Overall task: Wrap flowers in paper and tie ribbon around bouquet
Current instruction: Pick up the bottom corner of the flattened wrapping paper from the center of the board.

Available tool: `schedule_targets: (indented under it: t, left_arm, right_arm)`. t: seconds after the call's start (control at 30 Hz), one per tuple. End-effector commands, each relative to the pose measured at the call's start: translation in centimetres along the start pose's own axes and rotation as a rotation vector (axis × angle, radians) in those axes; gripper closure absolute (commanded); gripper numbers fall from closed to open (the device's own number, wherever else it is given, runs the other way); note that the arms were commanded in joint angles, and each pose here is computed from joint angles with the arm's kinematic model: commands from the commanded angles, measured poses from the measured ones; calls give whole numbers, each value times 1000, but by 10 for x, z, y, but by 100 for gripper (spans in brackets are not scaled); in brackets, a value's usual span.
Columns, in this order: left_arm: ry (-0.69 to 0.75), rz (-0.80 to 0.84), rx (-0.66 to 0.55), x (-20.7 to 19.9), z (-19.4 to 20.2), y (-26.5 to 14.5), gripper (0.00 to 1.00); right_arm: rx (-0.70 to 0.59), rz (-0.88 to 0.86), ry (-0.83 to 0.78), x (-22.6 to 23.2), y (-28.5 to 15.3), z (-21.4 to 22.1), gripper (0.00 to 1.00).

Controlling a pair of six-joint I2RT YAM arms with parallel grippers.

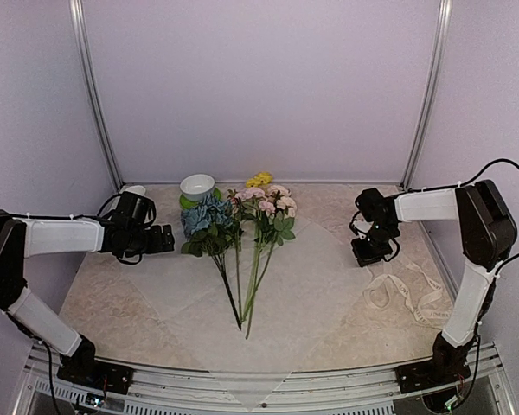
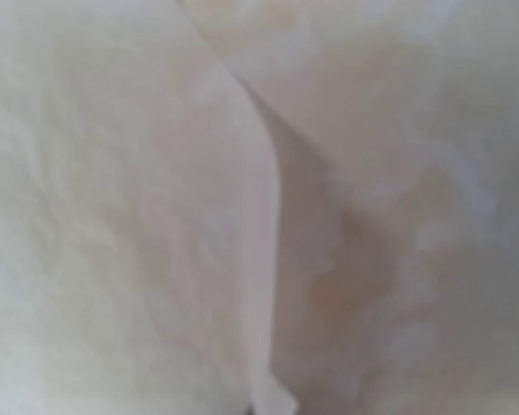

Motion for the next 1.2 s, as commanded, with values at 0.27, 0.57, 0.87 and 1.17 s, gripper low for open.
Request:
schedule_targets:
  t: [0.27,0.57,0.87,1.17]
  left_arm:
    - [-49,59,10,-4,3,10,1]
    - [-24,59,26,-6,7,17,1]
    - [22,49,64,-14,21,29,1]
    - [242,201,-151,-68,4,-34,1]
  right_arm:
    - [-15,-44,70,-17,-3,7,100]
    - [-25,17,144,-44,-12,14,100]
    - [1,44,160,-44,-16,26,100]
    - [-133,185,-152,16,-84,-24,1]
Point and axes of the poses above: each gripper's point midway between its finger pads, its own y axis out along the fingers, its own x axis along the line the jaws close on, z = x × y, the point moved 9 cm from there along -y, back along the fingers, and after that the axes turned 12 degrees about -y, right-handed, at the moved point
